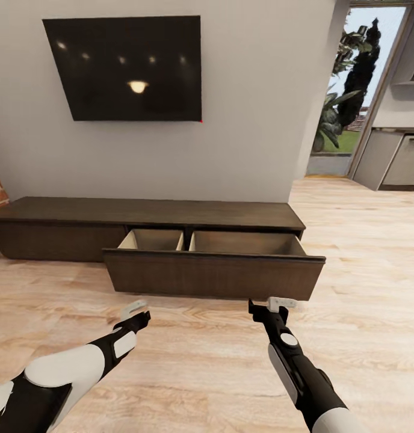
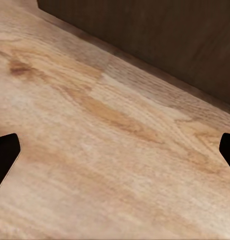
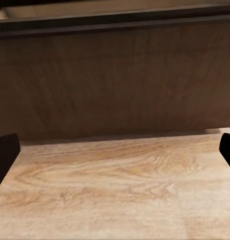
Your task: Place each of the two pumpkins and all three candles from the living room inside a cabinet in the living room (use any cabinet), then make sure every cabinet is closed, and position the cauldron so it is next to a table in the living room.
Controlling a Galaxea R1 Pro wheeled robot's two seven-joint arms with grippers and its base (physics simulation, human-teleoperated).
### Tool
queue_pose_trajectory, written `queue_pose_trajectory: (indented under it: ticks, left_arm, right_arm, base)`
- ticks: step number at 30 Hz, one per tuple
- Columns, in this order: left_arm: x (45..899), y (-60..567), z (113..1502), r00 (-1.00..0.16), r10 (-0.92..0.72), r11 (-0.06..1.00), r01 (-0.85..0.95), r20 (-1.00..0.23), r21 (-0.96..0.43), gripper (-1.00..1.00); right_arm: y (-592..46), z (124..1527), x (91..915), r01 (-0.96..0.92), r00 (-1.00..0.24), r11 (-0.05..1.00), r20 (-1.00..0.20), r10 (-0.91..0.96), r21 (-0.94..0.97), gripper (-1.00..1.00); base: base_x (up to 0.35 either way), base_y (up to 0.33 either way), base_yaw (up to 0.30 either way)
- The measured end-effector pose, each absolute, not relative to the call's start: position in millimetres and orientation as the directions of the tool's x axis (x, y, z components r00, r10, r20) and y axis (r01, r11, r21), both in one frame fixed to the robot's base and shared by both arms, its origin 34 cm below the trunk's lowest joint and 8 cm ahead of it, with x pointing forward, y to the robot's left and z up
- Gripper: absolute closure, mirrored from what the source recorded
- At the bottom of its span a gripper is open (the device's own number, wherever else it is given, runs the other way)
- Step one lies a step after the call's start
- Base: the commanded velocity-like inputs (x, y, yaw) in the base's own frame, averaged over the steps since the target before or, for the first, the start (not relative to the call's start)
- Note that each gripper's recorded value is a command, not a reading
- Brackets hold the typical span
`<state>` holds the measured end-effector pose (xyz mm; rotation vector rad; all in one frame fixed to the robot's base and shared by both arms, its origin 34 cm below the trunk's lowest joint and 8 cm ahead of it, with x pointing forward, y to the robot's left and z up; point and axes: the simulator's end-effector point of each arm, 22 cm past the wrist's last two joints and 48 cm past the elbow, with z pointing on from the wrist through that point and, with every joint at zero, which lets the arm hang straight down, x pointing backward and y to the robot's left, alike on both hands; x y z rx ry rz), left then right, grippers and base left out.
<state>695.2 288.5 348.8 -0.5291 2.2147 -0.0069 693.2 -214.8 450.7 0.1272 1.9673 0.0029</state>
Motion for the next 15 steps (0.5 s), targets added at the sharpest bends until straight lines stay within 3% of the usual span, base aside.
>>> queue_pose_trajectory:
  ticks: [15]
  left_arm:
    - [696.9, 289.0, 354.8, -0.552, -0.375, 0.911, -0.369, -0.745, -0.185, -1.0]
  right_arm:
    - [-220.2, 457.5, 694.3, 0.093, -0.372, 0.994, -0.924, 0.089, 0.058, -1.0]
  base:
    - [0.0, 0.0, 0.037]
